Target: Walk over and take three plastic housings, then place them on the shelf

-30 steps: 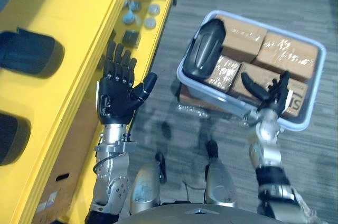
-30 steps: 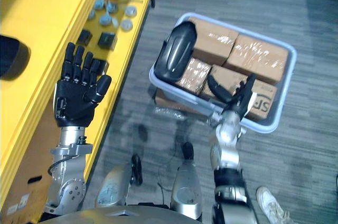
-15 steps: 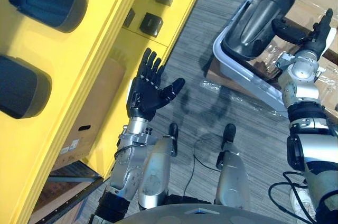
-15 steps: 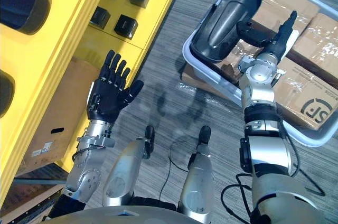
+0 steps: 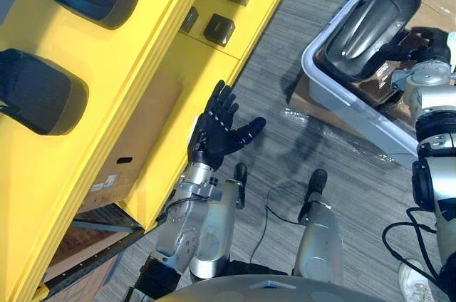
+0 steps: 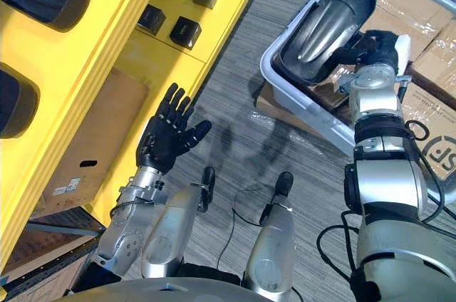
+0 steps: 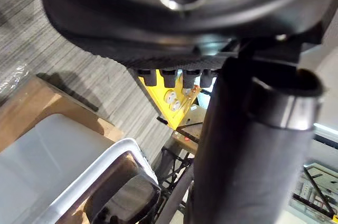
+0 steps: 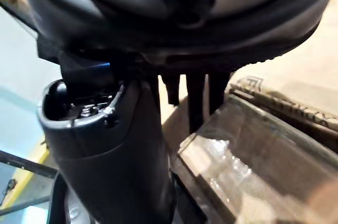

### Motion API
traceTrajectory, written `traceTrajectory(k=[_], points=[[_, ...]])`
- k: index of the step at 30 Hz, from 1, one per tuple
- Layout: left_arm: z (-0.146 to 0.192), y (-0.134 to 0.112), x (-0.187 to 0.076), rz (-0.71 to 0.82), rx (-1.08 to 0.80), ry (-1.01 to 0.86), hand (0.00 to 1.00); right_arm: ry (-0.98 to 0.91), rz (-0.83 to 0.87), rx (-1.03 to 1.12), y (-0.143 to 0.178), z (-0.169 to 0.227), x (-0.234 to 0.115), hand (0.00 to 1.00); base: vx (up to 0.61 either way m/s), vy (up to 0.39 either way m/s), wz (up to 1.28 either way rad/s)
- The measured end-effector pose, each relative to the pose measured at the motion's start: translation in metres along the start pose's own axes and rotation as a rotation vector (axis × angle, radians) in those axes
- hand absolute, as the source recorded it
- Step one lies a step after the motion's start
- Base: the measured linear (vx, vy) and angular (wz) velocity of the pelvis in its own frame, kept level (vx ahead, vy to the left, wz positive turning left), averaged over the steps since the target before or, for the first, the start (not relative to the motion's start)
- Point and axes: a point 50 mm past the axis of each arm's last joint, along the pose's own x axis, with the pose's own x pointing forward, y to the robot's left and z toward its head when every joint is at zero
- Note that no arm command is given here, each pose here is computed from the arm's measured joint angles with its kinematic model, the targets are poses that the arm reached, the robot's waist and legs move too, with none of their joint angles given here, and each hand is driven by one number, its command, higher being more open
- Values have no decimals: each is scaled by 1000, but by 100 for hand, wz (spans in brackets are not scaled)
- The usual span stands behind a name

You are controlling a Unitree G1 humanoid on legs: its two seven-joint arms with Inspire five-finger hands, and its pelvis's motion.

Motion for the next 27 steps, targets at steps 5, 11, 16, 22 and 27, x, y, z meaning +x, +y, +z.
traceTrajectory(k=[5,11,16,22,27], points=[[-2,5,-5,12,4,20,100,50,-28,-38,-4,-6,1,0,-14,-11,5],[-4,12,-19,37,3,51,100,73,-59,-32,4,-10,-1,0,43,-25,-1],[3,14,-29,25,2,47,100,66,-196,21,-5,-19,-1,0,57,-3,6],[15,23,-39,2,41,29,100,-126,-388,67,-22,-17,-9,0,24,4,0],[18,28,-44,-31,57,31,100,-380,-495,133,-35,-9,-31,0,65,-9,-6]])
